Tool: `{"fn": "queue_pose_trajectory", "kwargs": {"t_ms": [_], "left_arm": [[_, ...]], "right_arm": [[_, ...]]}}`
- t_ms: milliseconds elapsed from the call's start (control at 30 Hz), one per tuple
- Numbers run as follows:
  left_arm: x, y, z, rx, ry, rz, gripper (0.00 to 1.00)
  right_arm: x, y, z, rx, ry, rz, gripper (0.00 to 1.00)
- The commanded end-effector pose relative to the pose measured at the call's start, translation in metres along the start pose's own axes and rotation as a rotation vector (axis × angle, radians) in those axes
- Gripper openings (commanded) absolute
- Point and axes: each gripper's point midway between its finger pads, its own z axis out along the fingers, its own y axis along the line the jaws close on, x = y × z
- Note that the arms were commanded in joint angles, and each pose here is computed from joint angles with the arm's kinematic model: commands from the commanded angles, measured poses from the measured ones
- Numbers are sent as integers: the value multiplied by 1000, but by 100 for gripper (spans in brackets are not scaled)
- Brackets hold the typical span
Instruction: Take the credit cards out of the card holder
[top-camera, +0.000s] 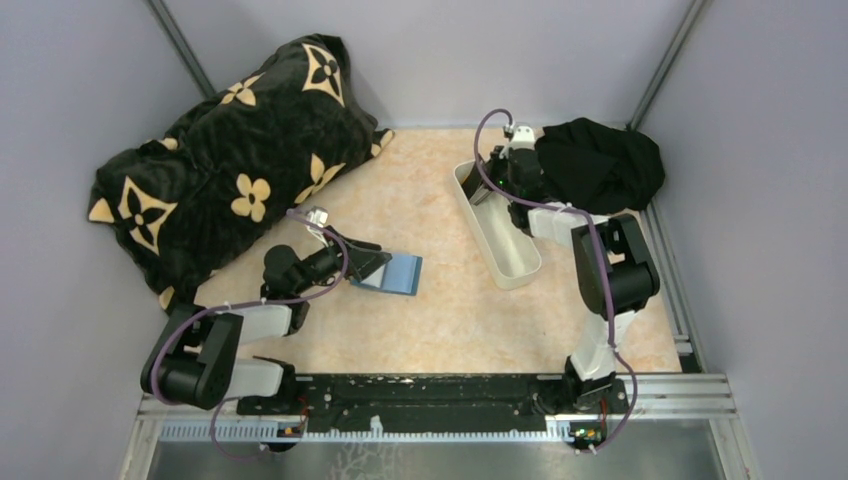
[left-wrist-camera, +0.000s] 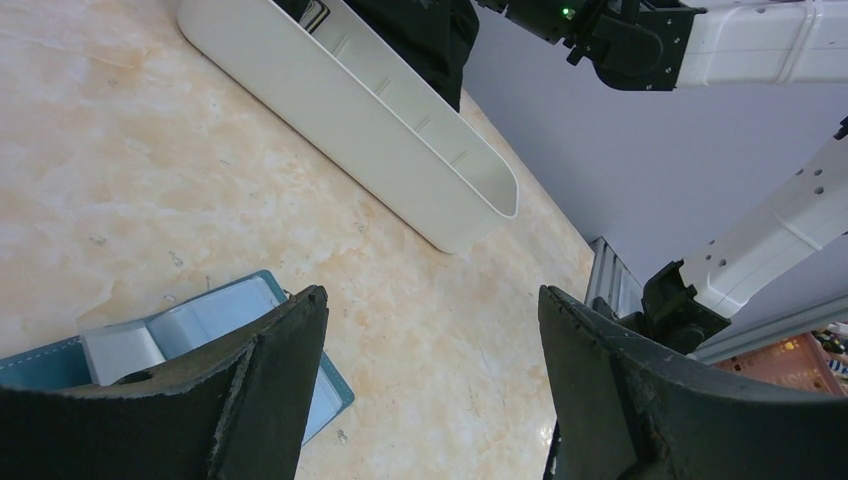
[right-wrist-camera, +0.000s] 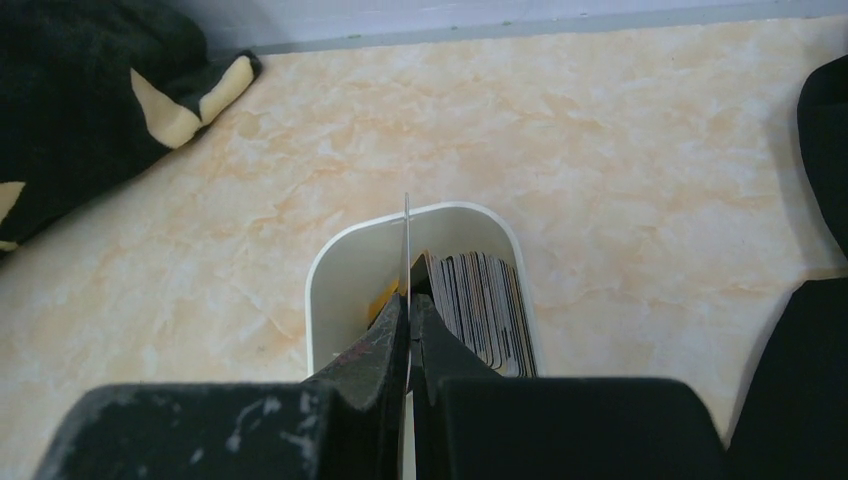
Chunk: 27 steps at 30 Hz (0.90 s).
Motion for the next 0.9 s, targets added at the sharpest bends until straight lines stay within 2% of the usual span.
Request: {"fn": "queue_pose_trajectory", "kwargs": {"t_ms": [0, 167, 433, 467, 533, 600, 867], "left_arm": [[0, -3, 0, 22, -1, 28, 83], [4, 0, 1, 14, 8, 17, 83], [7, 4, 1, 5, 18, 12, 83], [7, 5, 2, 1, 18, 10, 83], [9, 7, 2, 0, 23, 6, 83], [11, 7, 2, 2, 28, 0, 83], [14, 6, 2, 14, 35, 0, 84]], "right_arm": [[-36, 7, 11, -23, -152, 29, 0], [-21, 7, 24, -38, -156, 88, 0], [-1, 3, 25, -36, -121, 95, 0], [1, 4, 24, -43, -116, 94, 1], [0, 5, 23, -48, -114, 91, 13], [-5, 7, 20, -54, -117, 76, 17], [-24, 13, 7, -64, -129, 36, 18]]}}
